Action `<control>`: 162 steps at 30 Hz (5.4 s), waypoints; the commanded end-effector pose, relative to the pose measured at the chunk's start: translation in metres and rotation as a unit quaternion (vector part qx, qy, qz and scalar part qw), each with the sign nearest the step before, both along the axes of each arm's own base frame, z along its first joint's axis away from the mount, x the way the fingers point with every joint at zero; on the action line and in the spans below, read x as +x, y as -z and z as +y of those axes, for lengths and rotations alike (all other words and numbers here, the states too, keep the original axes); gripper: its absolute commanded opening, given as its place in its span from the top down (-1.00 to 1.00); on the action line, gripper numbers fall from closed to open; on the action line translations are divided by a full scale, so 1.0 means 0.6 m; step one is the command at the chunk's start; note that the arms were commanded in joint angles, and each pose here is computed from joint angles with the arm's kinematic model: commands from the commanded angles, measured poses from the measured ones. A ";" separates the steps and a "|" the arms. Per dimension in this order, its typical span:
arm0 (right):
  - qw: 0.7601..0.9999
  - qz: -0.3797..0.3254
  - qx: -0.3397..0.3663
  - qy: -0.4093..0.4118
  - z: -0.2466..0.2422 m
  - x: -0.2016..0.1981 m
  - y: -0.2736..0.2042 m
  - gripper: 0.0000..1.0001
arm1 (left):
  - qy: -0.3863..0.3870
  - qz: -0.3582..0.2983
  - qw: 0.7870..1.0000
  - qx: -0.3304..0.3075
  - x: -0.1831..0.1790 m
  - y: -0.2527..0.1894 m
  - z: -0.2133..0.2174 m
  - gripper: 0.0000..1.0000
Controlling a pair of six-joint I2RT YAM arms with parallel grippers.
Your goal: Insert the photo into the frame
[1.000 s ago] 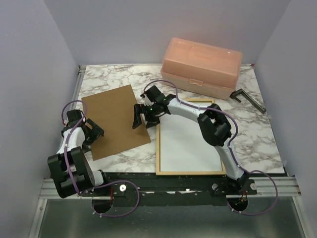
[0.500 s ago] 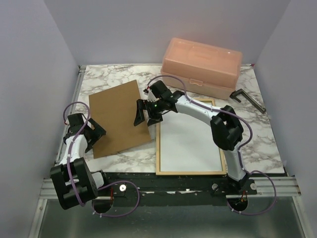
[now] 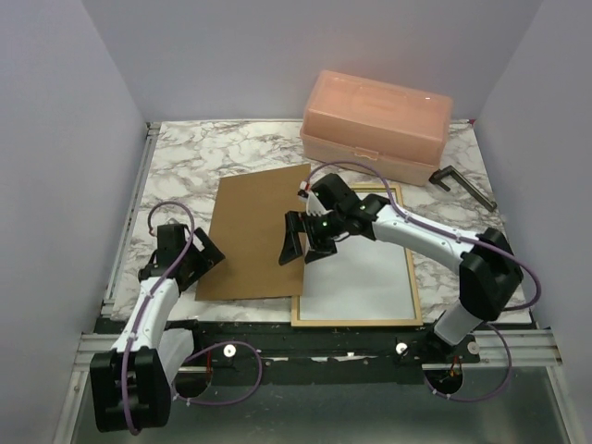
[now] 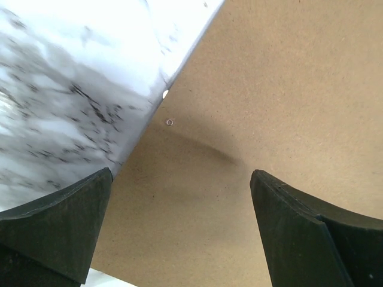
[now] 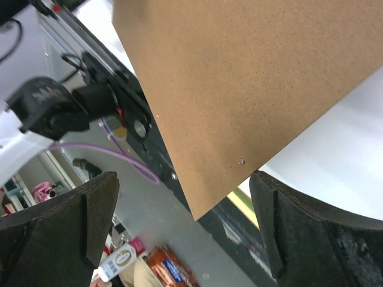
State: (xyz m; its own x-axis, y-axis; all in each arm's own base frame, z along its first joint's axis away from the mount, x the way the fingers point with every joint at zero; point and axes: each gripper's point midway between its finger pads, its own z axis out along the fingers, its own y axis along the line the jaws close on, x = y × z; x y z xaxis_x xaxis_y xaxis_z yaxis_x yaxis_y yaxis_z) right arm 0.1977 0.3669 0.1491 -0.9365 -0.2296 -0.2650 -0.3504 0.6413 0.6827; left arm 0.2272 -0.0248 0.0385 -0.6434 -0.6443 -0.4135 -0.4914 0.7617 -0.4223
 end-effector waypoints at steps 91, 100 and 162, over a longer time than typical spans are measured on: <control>0.993 -0.071 -0.019 0.097 -0.132 0.081 -0.174 0.99 | 0.097 -0.010 0.994 -0.046 -0.068 -0.090 -0.129 -0.95; 0.989 -0.092 -0.073 0.088 -0.124 0.077 -0.198 0.99 | 0.160 -0.085 0.983 -0.020 -0.057 -0.202 -0.153 -0.97; 0.968 -0.242 0.002 0.072 0.059 0.006 -0.335 -0.40 | 0.226 -0.199 0.946 -0.121 -0.050 -0.377 -0.244 -0.97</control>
State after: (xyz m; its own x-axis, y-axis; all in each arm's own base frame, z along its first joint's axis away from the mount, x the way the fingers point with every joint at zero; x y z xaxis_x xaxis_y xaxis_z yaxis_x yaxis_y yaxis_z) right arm 0.2116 0.3809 0.3083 -0.7706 -0.1715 -0.6138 -0.4523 0.8257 0.3371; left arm 0.1994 -0.1577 0.2502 -0.6977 -0.4412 -0.5644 0.0302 0.7691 -0.6385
